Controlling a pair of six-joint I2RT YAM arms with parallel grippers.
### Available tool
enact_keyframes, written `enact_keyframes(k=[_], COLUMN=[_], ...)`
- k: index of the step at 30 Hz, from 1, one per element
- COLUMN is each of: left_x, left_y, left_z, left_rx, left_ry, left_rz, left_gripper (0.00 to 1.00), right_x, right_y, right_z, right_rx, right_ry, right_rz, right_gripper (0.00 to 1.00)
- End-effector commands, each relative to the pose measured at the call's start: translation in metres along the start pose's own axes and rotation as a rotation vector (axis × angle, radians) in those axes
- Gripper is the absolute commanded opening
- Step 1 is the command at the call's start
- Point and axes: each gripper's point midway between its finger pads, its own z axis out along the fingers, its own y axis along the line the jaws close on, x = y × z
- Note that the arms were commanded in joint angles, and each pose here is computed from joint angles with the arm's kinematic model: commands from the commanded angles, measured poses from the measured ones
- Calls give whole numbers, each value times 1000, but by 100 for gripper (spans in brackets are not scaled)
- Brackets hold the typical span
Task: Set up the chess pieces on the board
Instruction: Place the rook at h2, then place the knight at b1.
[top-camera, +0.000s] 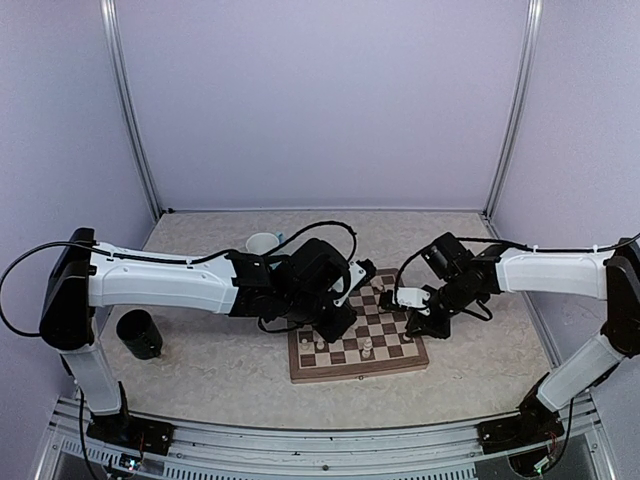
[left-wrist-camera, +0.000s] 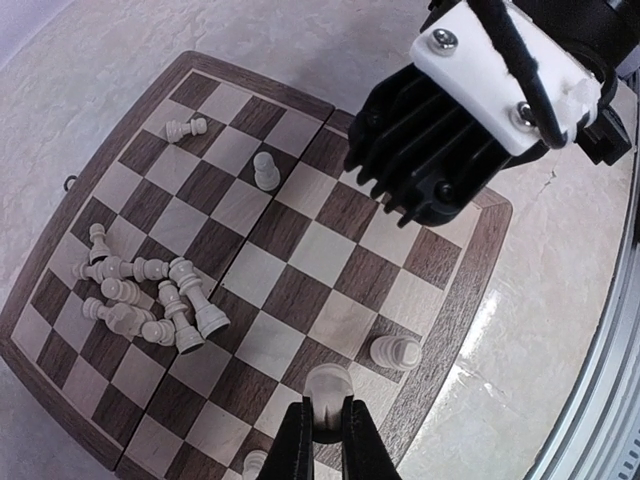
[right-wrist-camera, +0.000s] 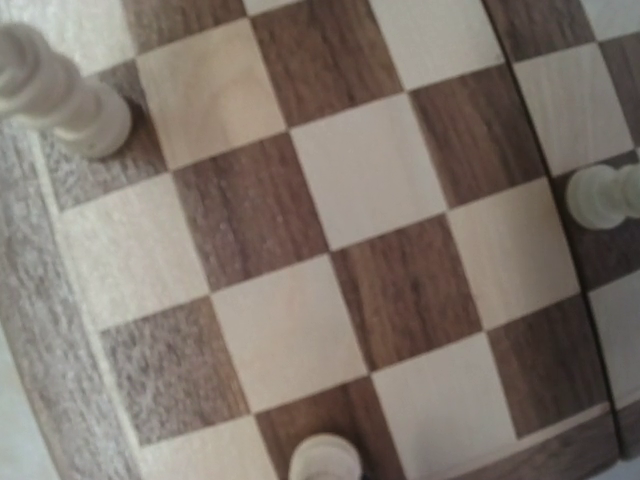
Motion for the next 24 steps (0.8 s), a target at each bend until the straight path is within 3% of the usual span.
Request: enact_keyframes(k=[1,15,20,24], left_x=[-10,-6,16,55], left_y=[1,2,-1,-14], left_z=[-9,-16,-40,-53], left_rx=[-13,-4,13,114], left_ry=[-47,-34,40,160], left_rz=[-10,-12,-10,18], left_gripper=[0,0,0,0], right_x=[0,-13,-27,-37], right_y=[2,0,-10,-27], right_z=[8,-6,-37,-58], right_rx=[2,16,69,108], right_ry=[13,-19,-122,-284], right_rz=[-7,-2,8,43], right_gripper=[12,41,46,48])
